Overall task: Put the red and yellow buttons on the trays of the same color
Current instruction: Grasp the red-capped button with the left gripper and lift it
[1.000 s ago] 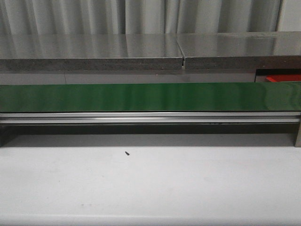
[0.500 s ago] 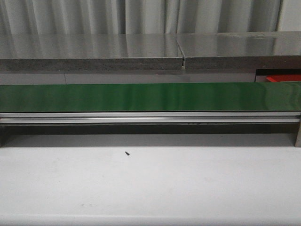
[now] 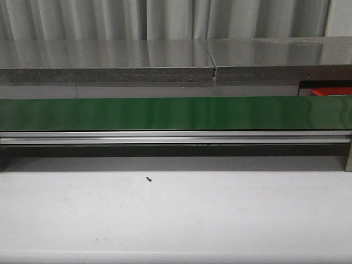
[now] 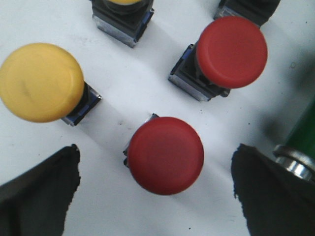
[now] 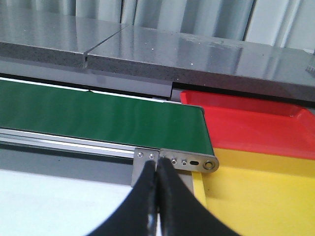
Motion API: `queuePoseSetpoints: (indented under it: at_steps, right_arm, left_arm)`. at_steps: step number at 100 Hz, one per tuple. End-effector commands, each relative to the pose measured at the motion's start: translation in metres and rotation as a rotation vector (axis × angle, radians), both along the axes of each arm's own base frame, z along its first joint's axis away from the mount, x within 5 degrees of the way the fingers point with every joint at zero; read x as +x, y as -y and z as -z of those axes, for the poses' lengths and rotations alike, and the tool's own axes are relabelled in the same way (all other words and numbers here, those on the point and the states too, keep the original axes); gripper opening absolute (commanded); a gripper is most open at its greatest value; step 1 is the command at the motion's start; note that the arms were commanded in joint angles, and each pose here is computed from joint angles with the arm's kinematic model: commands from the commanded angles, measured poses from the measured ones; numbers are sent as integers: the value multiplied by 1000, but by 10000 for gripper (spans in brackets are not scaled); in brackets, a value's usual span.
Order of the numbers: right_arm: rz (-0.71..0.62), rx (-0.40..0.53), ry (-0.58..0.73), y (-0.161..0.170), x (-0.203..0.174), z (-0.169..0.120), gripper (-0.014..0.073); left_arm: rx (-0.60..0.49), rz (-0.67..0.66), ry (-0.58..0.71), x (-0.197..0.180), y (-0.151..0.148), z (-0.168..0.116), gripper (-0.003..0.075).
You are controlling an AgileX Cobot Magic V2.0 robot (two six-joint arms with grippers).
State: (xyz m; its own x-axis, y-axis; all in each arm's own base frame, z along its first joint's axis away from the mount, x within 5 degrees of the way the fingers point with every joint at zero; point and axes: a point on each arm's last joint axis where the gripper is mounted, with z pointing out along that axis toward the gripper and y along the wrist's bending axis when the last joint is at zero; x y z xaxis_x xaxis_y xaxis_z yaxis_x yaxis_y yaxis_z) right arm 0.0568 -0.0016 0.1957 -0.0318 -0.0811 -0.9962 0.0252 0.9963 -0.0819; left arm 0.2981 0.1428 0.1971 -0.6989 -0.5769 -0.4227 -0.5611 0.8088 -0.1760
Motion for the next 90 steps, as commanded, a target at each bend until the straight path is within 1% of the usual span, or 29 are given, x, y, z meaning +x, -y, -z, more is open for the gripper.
queuePoseSetpoints:
  at_steps: [1, 11, 23, 36, 43, 60, 76, 83, 90]
  right_arm:
    - [-5, -13, 89, 0, -1, -8, -68]
    - [-5, -13, 89, 0, -1, -8, -68]
    - [-5, -13, 89, 0, -1, -8, -68]
    - [-5, -13, 89, 0, -1, -8, -68]
    - [-5, -13, 89, 0, -1, -8, -68]
    - [-5, -13, 89, 0, -1, -8, -68]
    - [-5, -13, 89, 0, -1, -8, -68]
    - [-5, -13, 89, 0, -1, -8, -68]
    - [-5, -13, 89, 0, -1, -8, -68]
  left_arm:
    - [35, -21, 92, 5, -4, -20, 498]
    - [26, -20, 75, 6, -4, -14, 429]
    - [18, -21, 59, 7, -5, -9, 375]
    - [18, -21, 59, 7, -5, -9, 314]
    - [19, -21, 61, 8, -5, -9, 265]
    - [19, -20, 61, 7, -5, -9, 115]
    - [32, -13, 87, 2, -2, -25, 8]
    - [46, -10, 117, -2, 1, -38, -19]
    - [68, -4, 160, -7, 5, -54, -19]
